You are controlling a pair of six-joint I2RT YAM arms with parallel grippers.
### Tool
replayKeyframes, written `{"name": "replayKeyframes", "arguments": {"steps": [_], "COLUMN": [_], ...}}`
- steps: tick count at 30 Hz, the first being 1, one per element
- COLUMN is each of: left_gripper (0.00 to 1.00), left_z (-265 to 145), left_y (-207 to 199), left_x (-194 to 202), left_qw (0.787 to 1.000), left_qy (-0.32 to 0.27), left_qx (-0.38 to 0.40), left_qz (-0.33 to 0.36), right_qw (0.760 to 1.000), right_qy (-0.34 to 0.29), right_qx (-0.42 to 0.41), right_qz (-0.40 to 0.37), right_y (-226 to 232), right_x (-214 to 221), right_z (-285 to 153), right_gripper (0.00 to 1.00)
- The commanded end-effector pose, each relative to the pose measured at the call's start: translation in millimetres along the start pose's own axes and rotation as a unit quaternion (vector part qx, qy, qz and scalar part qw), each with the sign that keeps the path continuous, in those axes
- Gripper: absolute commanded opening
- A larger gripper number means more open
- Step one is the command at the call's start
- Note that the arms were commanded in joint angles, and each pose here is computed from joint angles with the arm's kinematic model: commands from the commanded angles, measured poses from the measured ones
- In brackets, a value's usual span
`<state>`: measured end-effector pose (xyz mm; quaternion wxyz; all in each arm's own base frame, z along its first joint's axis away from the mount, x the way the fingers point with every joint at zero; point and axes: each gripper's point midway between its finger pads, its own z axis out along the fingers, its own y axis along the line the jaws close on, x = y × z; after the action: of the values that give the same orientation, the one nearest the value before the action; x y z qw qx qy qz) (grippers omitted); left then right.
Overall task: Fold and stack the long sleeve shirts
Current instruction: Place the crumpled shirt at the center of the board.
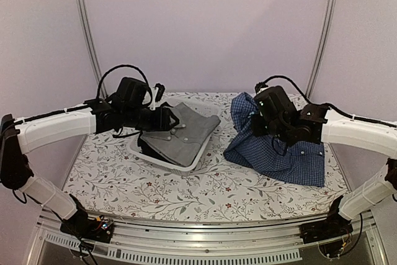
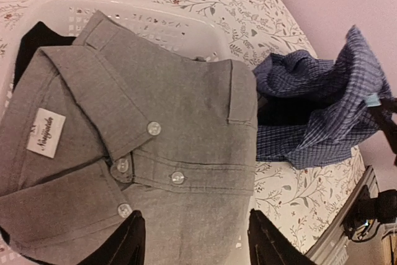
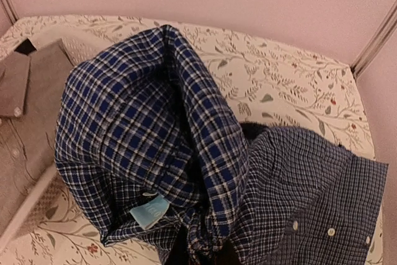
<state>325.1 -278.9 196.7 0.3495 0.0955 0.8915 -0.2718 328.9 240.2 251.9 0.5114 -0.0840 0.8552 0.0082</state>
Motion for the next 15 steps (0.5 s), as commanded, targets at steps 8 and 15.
{"name": "replayKeyframes", "arguments": {"steps": [8, 15], "left_gripper": [0.55, 0.54], "left_z": [40.7, 93.5], "left_y": [-101.3, -133.9], "left_x": [17.6, 47.6], "left_qw": [0.991, 0.991], "left_qy": [0.030, 0.068], "left_qx": [0.106, 0.075], "left_qz": [0.071, 0.092], "right_qw": [0.969, 0.969], "right_qy": [0.198, 0.200], "right_qx": [-0.104, -0.086], "right_qz": [0.103, 0.113], "right_y": [24.0, 15.1], "right_x": [175.1, 176.3], "right_z": [-13.9, -16.6], "right_gripper": [0.00, 0.74]}}
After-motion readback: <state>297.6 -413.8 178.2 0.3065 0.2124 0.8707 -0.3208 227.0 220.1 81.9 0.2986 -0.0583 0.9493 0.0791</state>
